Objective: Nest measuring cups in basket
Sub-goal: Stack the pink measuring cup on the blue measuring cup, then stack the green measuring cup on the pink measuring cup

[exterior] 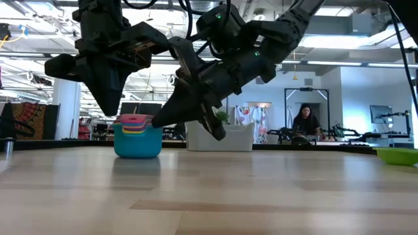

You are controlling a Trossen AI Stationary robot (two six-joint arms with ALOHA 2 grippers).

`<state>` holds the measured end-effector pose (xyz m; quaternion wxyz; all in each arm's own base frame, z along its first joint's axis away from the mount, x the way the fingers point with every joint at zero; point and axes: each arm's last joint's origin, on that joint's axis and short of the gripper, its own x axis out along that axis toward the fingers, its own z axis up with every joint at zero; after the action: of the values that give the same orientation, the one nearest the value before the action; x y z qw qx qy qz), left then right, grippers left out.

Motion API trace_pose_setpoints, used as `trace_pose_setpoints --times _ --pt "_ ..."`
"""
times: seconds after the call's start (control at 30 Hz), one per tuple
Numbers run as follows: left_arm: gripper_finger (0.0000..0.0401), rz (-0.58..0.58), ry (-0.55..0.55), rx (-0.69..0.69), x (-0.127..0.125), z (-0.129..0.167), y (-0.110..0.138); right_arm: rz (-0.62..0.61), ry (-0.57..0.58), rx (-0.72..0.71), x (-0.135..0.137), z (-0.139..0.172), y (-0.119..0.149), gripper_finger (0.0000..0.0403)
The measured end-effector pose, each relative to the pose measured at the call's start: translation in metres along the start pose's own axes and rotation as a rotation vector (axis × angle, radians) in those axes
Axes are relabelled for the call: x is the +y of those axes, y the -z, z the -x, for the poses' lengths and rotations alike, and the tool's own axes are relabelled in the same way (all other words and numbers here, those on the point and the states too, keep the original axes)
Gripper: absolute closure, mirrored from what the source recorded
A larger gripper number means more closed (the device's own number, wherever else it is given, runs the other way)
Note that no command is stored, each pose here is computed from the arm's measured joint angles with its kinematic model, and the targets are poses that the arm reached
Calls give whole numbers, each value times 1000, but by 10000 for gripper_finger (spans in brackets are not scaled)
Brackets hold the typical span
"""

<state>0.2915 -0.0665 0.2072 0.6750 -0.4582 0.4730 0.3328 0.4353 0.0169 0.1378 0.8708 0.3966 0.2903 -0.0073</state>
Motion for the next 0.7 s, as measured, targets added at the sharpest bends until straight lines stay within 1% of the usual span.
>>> trace_pose_setpoints --times 0.07,0.17,0.27,0.33,0.4,0.5,0.6,0.7 --pt "397 -3 4 6 0 1 0 -7 18 18 0 2 1 394" --pt "397 2 21 5 3 12 -1 -27 98 70 3 17 -2 390" --pt "397 4 49 -9 8 29 -3 -6 229 139 7 41 -2 384" --pt "397 -10 79 -33 13 45 -7 24 296 168 11 58 -4 378" --pt "397 -32 119 -82 18 60 -14 56 369 213 17 81 -5 369" --pt "397 -47 172 -213 27 84 -24 81 452 270 24 112 -5 351" --pt "397 -25 188 -367 36 101 -35 68 488 310 23 139 -1 329" --pt "396 -28 177 -442 43 110 -46 20 529 327 15 165 8 302"
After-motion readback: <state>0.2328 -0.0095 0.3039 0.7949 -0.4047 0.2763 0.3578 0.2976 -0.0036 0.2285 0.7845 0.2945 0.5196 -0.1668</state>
